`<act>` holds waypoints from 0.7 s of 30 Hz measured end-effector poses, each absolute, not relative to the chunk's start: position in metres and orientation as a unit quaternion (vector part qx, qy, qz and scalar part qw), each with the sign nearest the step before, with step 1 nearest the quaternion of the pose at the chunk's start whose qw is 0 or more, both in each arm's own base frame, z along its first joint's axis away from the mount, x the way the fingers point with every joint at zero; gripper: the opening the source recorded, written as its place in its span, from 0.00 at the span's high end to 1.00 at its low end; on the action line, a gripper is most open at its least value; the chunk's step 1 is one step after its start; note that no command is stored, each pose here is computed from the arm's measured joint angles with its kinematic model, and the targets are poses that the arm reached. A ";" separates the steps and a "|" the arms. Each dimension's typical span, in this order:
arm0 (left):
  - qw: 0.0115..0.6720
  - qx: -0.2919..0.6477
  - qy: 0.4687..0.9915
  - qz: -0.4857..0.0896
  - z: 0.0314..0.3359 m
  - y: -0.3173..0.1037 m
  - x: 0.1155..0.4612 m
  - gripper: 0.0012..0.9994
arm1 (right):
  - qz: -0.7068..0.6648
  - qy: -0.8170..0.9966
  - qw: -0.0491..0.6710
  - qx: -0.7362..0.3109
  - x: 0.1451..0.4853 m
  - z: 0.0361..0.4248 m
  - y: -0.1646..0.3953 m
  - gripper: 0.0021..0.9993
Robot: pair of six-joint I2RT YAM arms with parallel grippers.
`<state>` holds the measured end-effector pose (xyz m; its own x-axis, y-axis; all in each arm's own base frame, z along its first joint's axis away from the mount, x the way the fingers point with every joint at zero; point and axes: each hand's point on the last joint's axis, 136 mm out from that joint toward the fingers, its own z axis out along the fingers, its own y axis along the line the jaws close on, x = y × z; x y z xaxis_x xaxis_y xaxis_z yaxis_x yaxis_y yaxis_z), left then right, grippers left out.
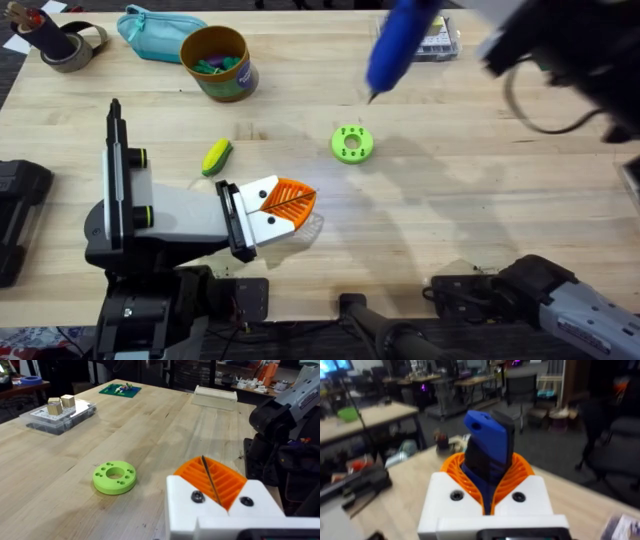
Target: Pick up the gripper from the table and insert it into the empty holder that is missing its gripper. Then pick up a screw, insert it into the mounting hole, and use the screwdriver to tighten it. Finally, clean up the table by picking up the vegetable and placing it into the bucket.
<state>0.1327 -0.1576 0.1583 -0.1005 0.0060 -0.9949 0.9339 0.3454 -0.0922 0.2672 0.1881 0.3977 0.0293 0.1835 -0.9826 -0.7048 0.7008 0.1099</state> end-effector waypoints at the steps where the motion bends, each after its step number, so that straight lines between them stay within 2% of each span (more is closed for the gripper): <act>1: 0.549 0.386 0.609 -0.423 0.158 -0.158 0.133 0.99 | 0.328 0.625 0.674 -0.216 0.269 0.389 0.193 0.95; 4: 0.549 0.386 0.609 -0.423 0.158 -0.158 0.133 0.99 | 0.332 0.634 0.664 -0.218 0.273 0.373 0.198 0.95; 11: 0.549 0.386 0.609 -0.423 0.158 -0.158 0.133 0.99 | 0.416 0.565 0.651 -0.289 0.267 0.382 0.243 0.96; 16: 0.549 0.386 0.609 -0.423 0.158 -0.158 0.133 0.99 | 0.470 0.548 0.607 -0.332 0.272 0.380 0.270 0.96; 21: 0.549 0.386 0.609 -0.423 0.158 -0.158 0.133 0.99 | 0.516 0.521 0.561 -0.383 0.276 0.394 0.297 0.96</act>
